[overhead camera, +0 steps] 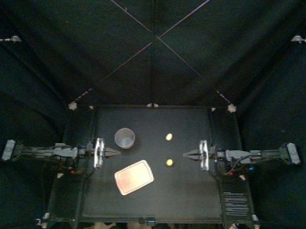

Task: Pick the chip then place it on the pink plate
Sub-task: Pick the chip

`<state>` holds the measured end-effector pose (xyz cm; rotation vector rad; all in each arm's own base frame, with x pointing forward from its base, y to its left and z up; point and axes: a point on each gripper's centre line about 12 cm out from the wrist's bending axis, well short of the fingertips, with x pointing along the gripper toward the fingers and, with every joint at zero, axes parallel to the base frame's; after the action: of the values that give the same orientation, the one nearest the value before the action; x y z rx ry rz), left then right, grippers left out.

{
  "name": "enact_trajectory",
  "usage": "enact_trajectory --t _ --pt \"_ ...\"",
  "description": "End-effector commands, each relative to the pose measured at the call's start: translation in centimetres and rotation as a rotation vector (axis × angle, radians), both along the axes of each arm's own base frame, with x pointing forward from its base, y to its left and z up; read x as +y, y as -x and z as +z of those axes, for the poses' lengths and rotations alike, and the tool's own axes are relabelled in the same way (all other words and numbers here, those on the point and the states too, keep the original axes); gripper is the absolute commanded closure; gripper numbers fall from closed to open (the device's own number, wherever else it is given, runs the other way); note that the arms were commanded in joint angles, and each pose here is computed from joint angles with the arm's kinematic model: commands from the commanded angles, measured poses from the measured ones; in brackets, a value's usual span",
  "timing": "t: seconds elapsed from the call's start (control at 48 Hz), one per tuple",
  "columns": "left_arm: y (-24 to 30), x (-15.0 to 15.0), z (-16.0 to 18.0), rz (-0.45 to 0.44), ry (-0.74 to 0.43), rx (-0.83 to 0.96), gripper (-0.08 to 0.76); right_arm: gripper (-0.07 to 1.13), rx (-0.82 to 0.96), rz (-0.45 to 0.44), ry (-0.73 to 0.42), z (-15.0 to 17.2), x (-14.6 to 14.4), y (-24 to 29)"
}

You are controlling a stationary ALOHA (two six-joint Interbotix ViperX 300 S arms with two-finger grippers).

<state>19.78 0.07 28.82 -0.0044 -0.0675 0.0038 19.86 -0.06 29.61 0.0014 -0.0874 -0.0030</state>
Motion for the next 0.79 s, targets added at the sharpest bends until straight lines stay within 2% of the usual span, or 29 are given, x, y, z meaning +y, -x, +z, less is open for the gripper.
enact_trajectory --t 0.021,0.146,0.25,0.333,0.458,0.604,0.646,0.792 --pt "-0.2 0.1 0.9 0.003 -0.002 -0.026 0.653 1.05 0.017 -0.025 -0.015 -0.1 -0.5 -0.7" --pt "-0.2 0.1 1.1 0.004 -0.005 -0.037 0.640 0.99 0.056 -0.115 -0.116 -0.5 -2.5 -2.2" --pt "-0.2 0.2 1.0 0.008 -0.003 -0.034 0.636 0.85 0.066 -0.209 -0.248 -0.4 -4.6 -3.1" --pt "-0.2 0.2 0.7 0.008 0.001 -0.028 0.636 0.67 0.080 -0.266 -0.346 -0.4 -5.9 -3.3" --pt "-0.1 0.2 0.3 0.009 0.004 -0.017 0.636 0.32 0.170 -0.345 -0.500 -1.0 -7.6 -2.7" --pt "-0.1 0.2 -0.1 0.013 0.004 -0.008 0.636 0.02 0.306 -0.406 -0.681 -2.2 -8.2 -1.7" --pt "-0.1 0.3 -0.2 0.016 0.001 -0.005 0.636 -0.02 0.339 -0.424 -0.729 -2.5 -8.3 -1.4" --pt "0.0 0.9 -0.7 0.045 -0.001 0.008 0.636 -0.01 0.328 -0.476 -0.778 -0.9 -9.4 -0.3"
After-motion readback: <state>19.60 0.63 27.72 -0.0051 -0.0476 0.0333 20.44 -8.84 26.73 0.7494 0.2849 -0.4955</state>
